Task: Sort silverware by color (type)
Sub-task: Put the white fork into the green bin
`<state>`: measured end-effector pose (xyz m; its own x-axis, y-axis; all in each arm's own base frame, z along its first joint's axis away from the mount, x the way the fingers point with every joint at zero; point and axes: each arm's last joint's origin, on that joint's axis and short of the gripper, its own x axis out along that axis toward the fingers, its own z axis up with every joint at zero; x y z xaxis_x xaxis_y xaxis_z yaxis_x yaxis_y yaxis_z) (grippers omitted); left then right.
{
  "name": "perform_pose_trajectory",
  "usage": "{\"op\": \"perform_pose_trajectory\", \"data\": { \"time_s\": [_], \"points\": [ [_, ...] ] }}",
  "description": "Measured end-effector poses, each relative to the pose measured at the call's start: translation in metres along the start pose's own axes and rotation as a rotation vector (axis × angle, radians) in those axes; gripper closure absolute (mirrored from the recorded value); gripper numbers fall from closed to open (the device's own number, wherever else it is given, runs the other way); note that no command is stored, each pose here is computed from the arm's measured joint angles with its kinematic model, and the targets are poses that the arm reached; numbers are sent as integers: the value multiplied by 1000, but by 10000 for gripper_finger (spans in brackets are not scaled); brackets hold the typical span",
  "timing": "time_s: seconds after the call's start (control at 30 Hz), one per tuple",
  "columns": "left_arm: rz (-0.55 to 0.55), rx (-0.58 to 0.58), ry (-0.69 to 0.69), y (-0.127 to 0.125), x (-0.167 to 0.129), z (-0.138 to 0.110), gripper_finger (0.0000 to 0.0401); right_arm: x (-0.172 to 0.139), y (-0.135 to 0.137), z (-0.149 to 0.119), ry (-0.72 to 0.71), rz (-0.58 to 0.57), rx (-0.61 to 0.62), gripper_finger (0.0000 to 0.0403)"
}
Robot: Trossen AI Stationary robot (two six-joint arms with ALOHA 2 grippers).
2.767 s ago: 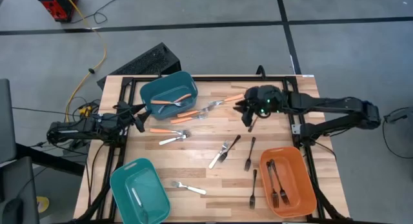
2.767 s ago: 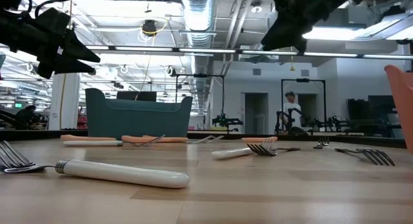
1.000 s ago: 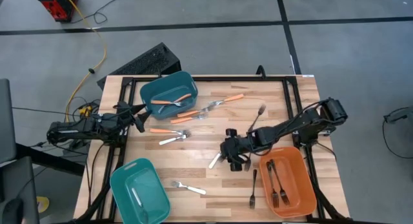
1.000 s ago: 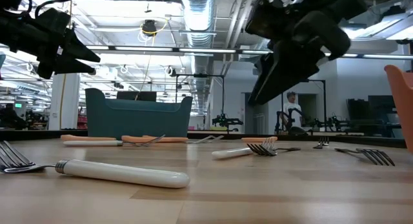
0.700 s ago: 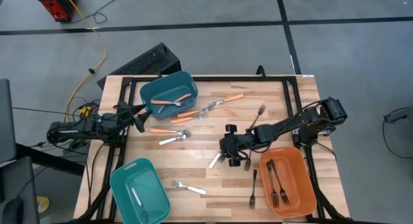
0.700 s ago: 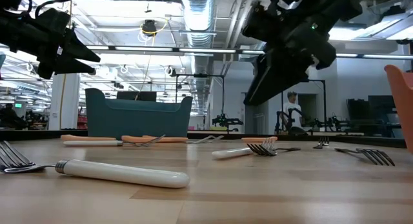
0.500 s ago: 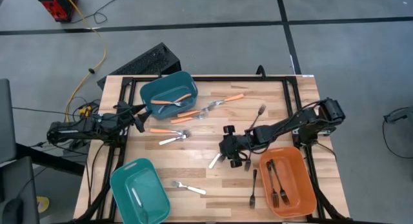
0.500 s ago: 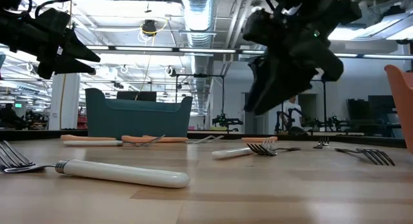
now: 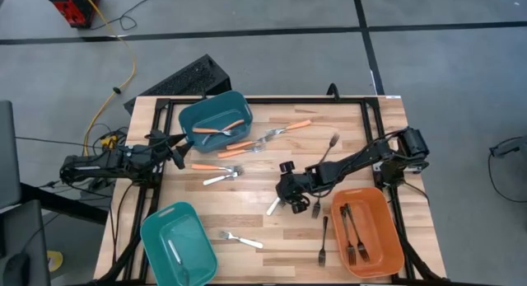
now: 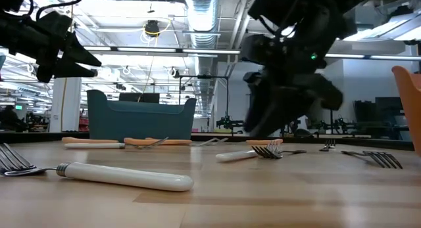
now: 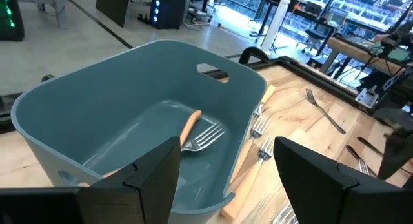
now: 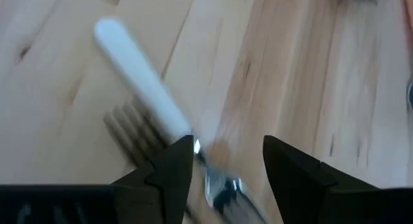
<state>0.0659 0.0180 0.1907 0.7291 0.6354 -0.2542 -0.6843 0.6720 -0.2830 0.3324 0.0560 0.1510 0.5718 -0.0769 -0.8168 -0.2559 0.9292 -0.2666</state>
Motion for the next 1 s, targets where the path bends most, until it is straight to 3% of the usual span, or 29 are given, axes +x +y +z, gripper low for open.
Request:
{"op": "perform_pose_trajectory", "data": {
  "time_s": [1.0],
  "points": [
    [6,-9,3,0,0,0,166,13,-6,-9,35,92,-32,191]
  ]
}}
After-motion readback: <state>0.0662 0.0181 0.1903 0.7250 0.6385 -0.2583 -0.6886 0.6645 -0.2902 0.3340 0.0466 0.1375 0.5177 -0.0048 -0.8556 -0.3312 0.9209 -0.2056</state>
